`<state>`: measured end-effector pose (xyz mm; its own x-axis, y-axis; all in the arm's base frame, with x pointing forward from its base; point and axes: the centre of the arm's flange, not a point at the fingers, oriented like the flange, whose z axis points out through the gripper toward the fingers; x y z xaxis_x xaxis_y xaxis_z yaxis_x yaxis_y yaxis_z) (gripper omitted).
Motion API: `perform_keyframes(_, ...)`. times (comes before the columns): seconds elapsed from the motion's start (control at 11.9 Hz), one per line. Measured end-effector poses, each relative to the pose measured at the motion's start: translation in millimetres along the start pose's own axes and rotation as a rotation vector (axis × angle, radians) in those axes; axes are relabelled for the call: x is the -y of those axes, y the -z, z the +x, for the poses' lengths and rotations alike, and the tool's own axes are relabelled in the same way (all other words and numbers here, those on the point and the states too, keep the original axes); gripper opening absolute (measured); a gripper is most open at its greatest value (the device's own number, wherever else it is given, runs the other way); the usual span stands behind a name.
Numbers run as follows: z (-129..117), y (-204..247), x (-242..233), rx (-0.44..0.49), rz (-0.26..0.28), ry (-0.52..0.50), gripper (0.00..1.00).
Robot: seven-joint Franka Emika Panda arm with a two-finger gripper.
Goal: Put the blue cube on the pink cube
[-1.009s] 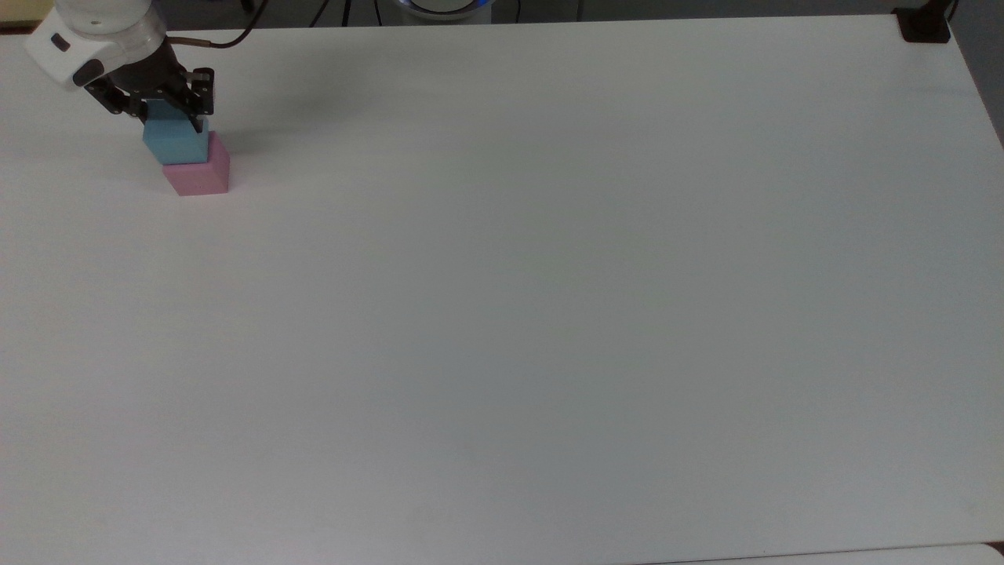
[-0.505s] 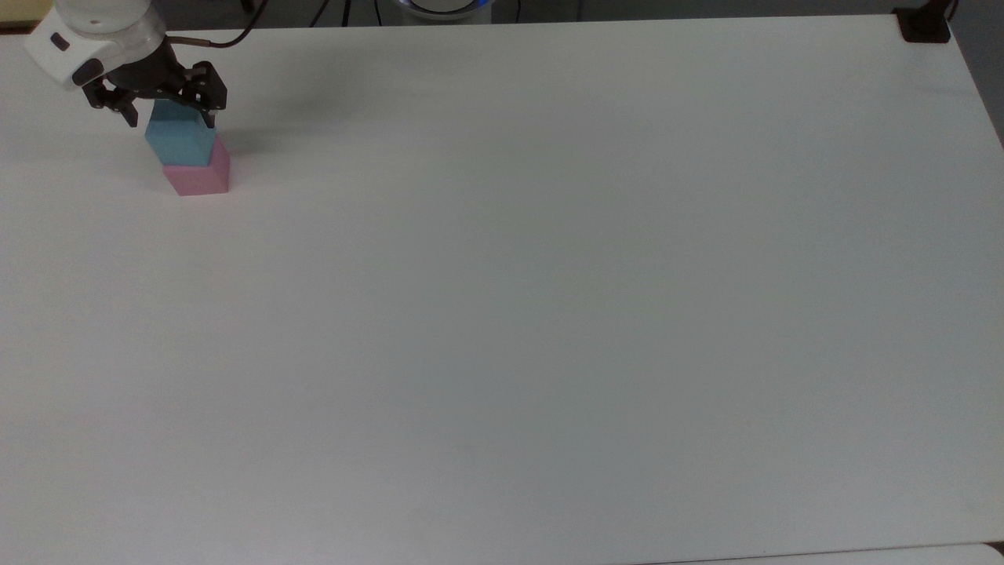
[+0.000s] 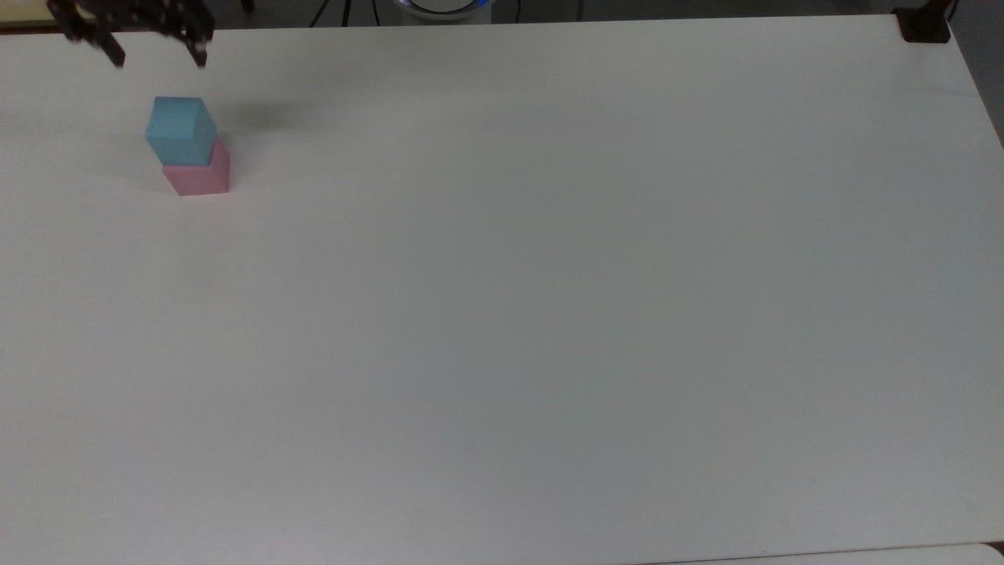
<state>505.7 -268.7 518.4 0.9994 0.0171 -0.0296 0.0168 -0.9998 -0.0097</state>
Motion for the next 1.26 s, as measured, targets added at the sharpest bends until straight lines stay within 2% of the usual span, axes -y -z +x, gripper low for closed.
perform_keyframes(0.17,-23.8,57.4,21.6,0.007,0.050,-0.070,1.00)
perform_keyframes(0.25,-28.1,76.2,39.1,-0.005,0.062,-0.134,1.00)
perform_keyframes(0.42,-21.2,102.2,90.5,-0.039,0.063,-0.259,1.00)
perform_keyframes(0.5,-13.2,108.6,122.6,-0.047,0.064,-0.279,1.00)
perform_keyframes(0.76,8.6,101.9,182.5,-0.038,0.051,-0.204,1.00)
perform_keyframes(1.01,28.2,90.1,190.4,-0.068,-0.025,-0.112,1.00)
perform_keyframes(1.26,38.6,86.3,189.0,-0.105,-0.037,-0.109,1.00)
